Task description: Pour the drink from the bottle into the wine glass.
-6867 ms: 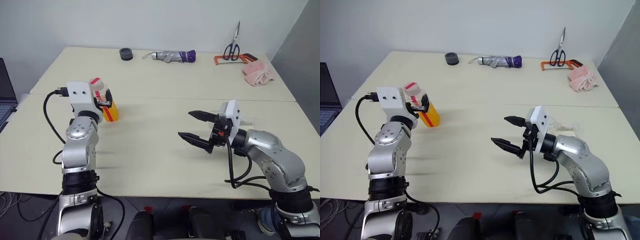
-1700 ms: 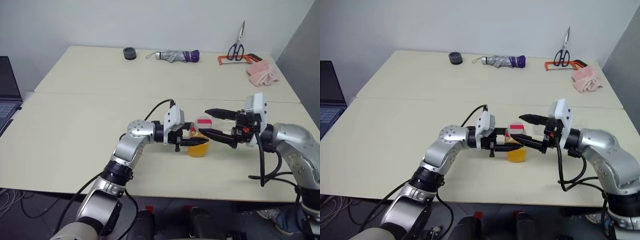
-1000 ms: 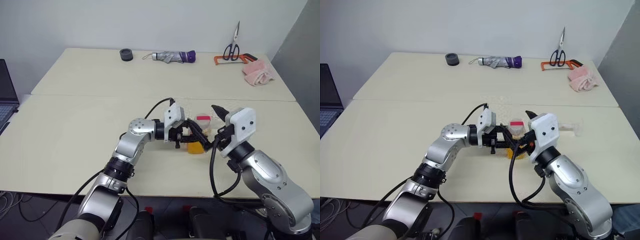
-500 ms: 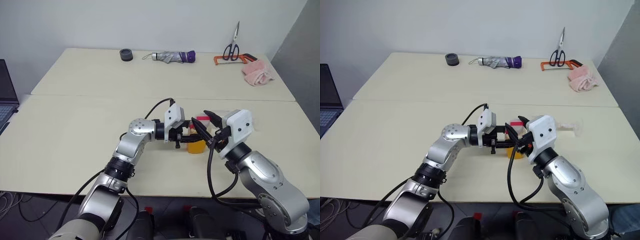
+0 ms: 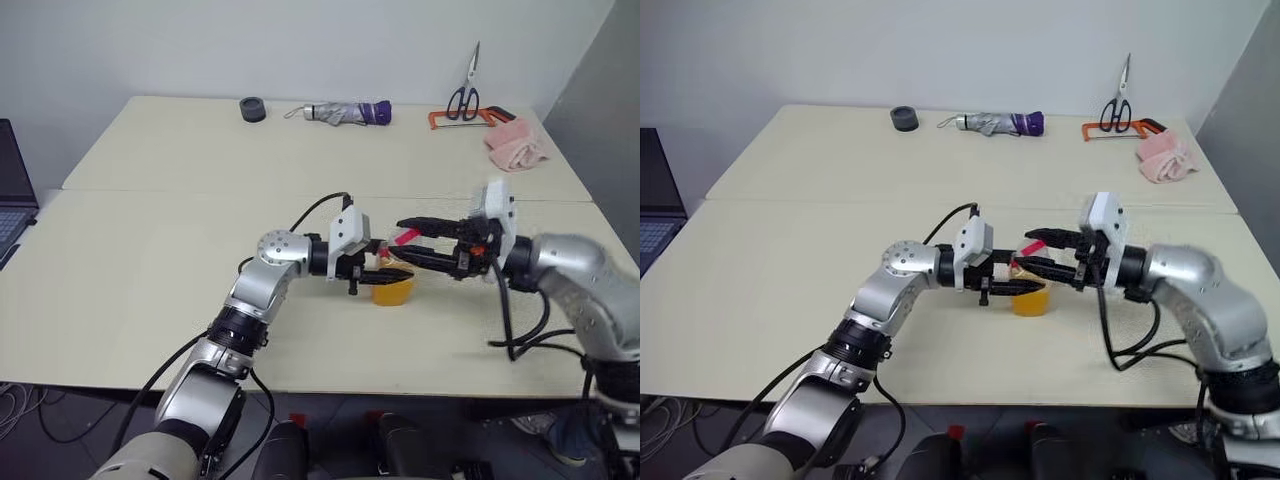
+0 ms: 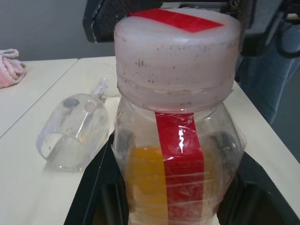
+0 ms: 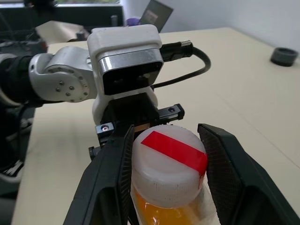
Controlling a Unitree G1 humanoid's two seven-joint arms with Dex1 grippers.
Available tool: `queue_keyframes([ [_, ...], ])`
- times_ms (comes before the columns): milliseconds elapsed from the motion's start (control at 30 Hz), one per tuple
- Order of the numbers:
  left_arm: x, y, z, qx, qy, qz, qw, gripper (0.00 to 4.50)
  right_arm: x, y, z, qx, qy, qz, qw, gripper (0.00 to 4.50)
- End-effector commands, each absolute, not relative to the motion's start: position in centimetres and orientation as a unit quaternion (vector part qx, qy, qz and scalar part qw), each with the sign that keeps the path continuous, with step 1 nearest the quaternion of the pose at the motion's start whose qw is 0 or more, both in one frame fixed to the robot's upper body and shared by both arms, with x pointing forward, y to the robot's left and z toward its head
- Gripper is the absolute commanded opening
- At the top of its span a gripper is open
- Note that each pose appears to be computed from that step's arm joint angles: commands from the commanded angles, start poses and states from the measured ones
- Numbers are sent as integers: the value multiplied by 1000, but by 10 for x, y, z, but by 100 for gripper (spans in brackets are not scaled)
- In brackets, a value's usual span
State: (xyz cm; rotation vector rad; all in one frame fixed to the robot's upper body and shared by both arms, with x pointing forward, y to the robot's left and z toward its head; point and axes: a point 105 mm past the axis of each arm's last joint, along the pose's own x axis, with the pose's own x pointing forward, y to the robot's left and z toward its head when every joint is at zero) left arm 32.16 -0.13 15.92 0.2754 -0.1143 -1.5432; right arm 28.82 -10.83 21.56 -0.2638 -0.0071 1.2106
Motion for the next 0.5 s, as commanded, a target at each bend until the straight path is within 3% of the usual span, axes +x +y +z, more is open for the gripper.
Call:
queue_keyframes([
  [33, 323, 1, 186, 133, -107, -685, 709, 180, 291, -120, 213, -119, 7, 543, 831, 183],
  [167, 327, 2, 186, 123, -103, -672, 723, 178, 291, -125, 226, -93, -43, 484, 869, 320],
  [267, 331, 2, 186, 126, -101, -661, 733, 177, 275, -121, 237, -80, -89, 441, 890, 428],
  [400, 336, 1, 186, 130, -99, -650, 742, 177, 253, -105, 235, -56, -107, 395, 911, 430],
  [500, 339, -1, 186, 127, -99, -647, 745, 177, 253, -91, 231, -49, -117, 340, 932, 430],
])
